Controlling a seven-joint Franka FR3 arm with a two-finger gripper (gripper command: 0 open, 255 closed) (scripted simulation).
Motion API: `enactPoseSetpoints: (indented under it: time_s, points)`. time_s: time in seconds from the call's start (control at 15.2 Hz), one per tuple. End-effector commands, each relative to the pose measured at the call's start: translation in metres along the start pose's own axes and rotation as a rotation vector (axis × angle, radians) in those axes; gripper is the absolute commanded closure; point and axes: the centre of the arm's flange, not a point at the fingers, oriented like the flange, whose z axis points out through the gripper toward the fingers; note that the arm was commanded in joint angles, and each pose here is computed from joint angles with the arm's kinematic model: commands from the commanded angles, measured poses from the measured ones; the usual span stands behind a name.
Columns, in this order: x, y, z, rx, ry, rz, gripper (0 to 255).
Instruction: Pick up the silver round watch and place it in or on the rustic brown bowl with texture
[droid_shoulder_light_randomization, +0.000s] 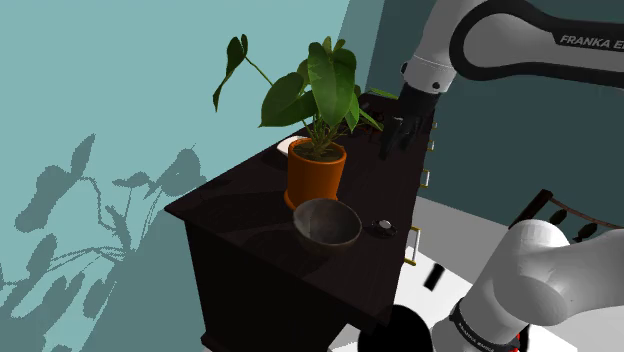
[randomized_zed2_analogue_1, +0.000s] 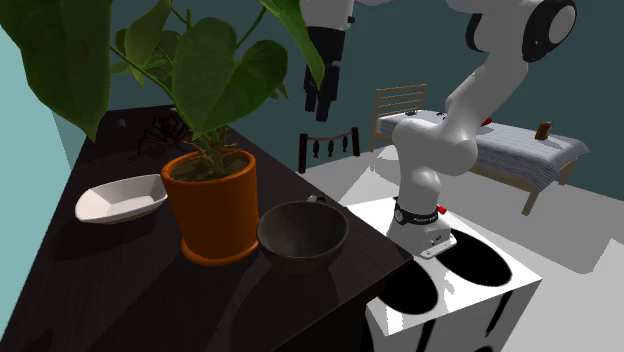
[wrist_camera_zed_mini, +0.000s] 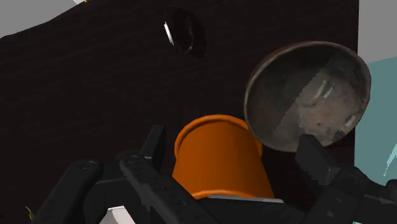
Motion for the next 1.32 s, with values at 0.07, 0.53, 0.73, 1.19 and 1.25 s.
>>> enactPoseSetpoints:
  time_s: [0.07, 0.53, 0.73, 1.19, 1.25]
  points:
    - [-0.002, 0.003, 0.012, -0.005, -0.006, -0.021, 0]
    - [-0.018, 0.028, 0.097, -0.038, -0.045, -0.169, 0]
    - [-0.025, 0.040, 0.133, -0.052, -0.061, -0.232, 0]
    - [-0.038, 0.065, 0.205, -0.079, -0.093, -0.351, 0]
    - [-0.038, 0.066, 0.210, -0.079, -0.093, -0.351, 0]
